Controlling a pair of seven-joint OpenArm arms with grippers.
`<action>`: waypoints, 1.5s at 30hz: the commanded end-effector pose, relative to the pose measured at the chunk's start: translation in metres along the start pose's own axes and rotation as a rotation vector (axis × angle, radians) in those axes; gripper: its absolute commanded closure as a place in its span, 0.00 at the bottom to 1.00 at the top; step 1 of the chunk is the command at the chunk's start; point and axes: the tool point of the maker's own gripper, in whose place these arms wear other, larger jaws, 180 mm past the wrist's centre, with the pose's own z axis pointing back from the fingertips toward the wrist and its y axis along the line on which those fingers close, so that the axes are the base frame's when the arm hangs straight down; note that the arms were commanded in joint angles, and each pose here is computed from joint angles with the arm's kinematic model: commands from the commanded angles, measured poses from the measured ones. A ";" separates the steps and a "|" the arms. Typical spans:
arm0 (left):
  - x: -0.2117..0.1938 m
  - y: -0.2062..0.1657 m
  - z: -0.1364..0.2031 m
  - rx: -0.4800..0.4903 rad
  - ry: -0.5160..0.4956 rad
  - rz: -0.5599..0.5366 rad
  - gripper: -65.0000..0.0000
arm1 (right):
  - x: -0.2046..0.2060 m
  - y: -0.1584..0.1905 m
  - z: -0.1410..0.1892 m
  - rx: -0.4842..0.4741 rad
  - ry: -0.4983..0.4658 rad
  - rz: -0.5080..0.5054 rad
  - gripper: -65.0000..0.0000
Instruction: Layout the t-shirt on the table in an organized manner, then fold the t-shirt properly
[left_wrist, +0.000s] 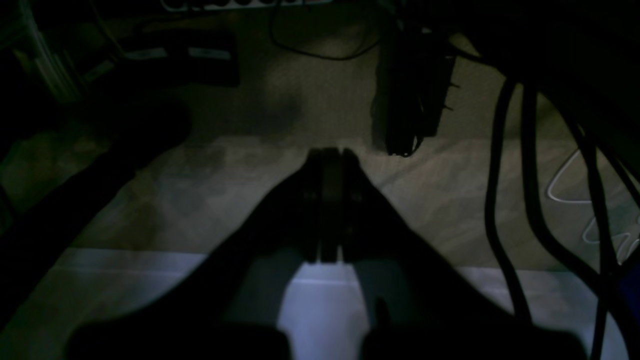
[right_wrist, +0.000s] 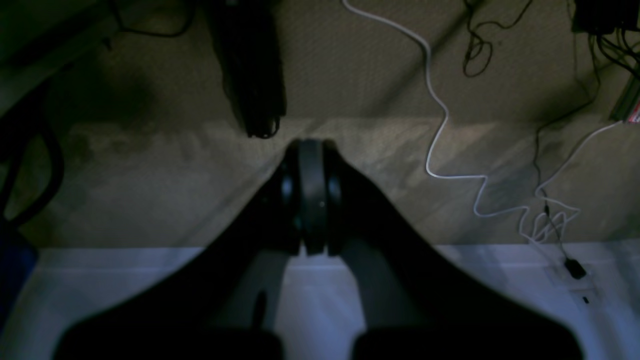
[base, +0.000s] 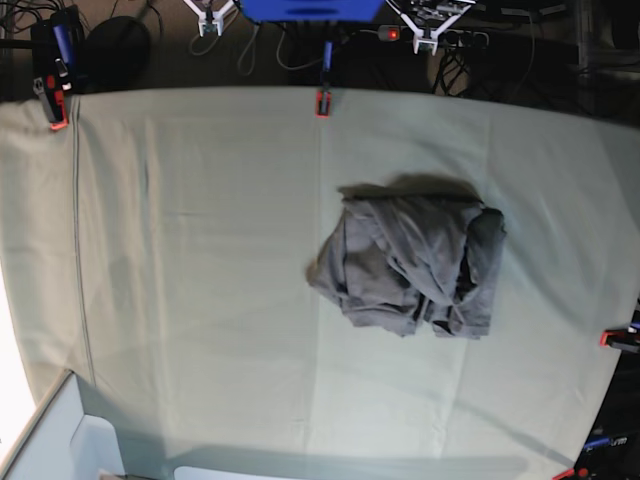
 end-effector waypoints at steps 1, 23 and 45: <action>-0.005 0.002 0.000 0.002 0.010 -0.003 1.00 | -0.009 0.004 0.001 0.024 0.015 0.008 1.00; -0.017 0.001 0.001 0.002 0.027 -0.003 1.00 | -0.010 0.002 0.007 0.021 -0.046 0.011 1.00; -0.045 0.019 0.009 0.021 -0.029 0.036 1.00 | -0.029 -0.016 0.040 -0.005 -0.167 0.026 1.00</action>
